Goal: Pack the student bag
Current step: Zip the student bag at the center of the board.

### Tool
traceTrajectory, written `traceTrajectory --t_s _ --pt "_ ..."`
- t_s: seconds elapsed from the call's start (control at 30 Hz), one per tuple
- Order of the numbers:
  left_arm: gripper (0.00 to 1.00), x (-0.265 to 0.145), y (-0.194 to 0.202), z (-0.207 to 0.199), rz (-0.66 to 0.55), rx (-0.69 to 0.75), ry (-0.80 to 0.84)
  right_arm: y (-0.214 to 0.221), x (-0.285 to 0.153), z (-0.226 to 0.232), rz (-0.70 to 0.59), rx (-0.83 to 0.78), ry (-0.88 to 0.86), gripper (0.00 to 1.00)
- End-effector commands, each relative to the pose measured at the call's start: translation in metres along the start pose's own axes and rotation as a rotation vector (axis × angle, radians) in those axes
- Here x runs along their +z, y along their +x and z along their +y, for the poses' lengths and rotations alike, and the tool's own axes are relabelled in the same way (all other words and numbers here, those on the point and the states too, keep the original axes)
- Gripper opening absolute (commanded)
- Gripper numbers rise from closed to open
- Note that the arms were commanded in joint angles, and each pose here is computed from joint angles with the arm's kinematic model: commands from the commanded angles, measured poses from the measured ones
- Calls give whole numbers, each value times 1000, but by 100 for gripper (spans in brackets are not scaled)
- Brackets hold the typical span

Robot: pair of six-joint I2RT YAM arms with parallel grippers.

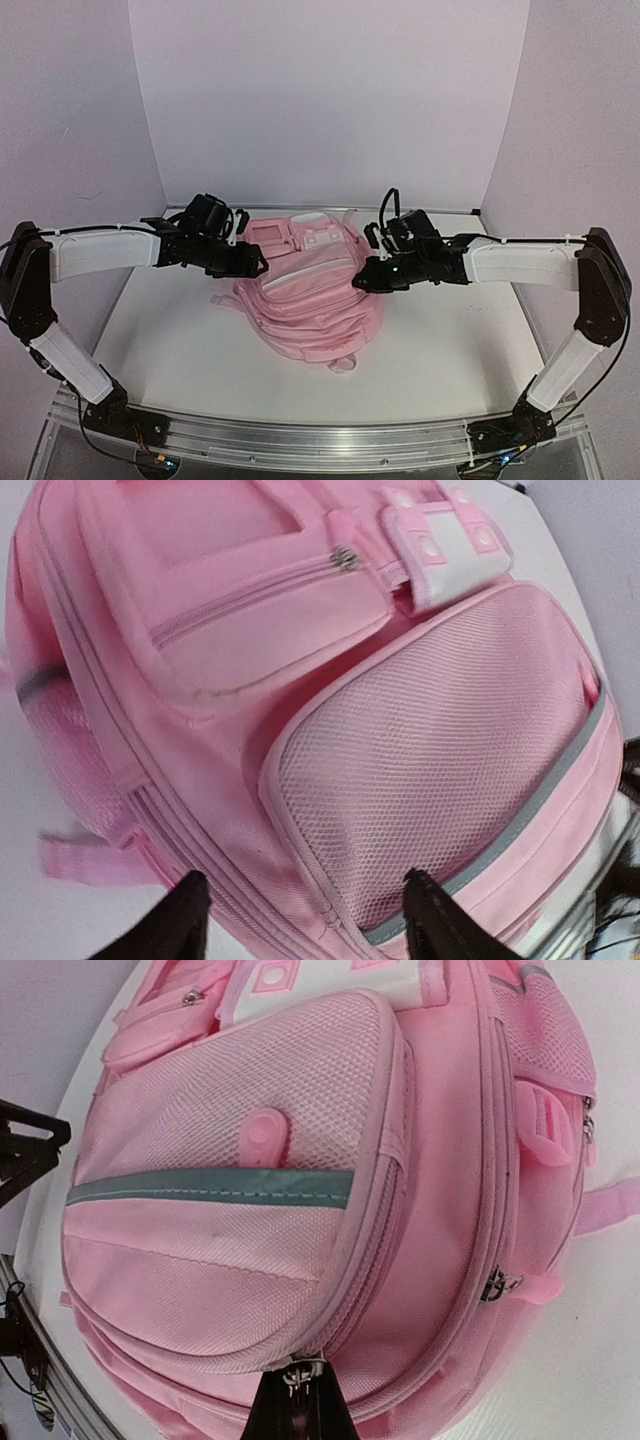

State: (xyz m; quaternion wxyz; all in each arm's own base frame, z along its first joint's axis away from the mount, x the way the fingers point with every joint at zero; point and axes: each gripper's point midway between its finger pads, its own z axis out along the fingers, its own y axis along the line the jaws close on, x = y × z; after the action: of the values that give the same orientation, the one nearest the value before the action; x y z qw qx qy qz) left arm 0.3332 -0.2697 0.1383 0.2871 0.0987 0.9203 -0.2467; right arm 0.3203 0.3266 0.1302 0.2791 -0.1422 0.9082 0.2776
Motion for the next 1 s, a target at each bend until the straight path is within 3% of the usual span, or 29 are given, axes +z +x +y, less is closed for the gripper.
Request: traceTrajectory --t_s 0.0,0.27,0.43,0.53,0.6,0.7,0.87,0.97 --pt "82 -47 -48 -57 -218 383 -56 -20 -24 54 -83 -91 -276 0" --pt "91 -26 -15 -153 -216 652 204 -22 -29 63 -108 -87 -332 0" --pt "91 5 6 -175 -167 761 206 -22 -29 62 -110 -79 -327 0" --pt "87 16 7 -181 -205 827 141 -20 -30 64 -103 -77 -340 0" --pt "79 20 11 -188 -224 864 132 -19 -30 64 -99 -74 -343 0" --pt "60 30 12 -187 -224 888 109 -17 -31 63 -97 -73 -344 0" --pt "20 40 11 -173 -235 912 18 -20 -35 55 -117 -55 -314 0" --pt "3 40 13 -162 -241 904 -27 -23 -38 44 -121 -29 -298 0"
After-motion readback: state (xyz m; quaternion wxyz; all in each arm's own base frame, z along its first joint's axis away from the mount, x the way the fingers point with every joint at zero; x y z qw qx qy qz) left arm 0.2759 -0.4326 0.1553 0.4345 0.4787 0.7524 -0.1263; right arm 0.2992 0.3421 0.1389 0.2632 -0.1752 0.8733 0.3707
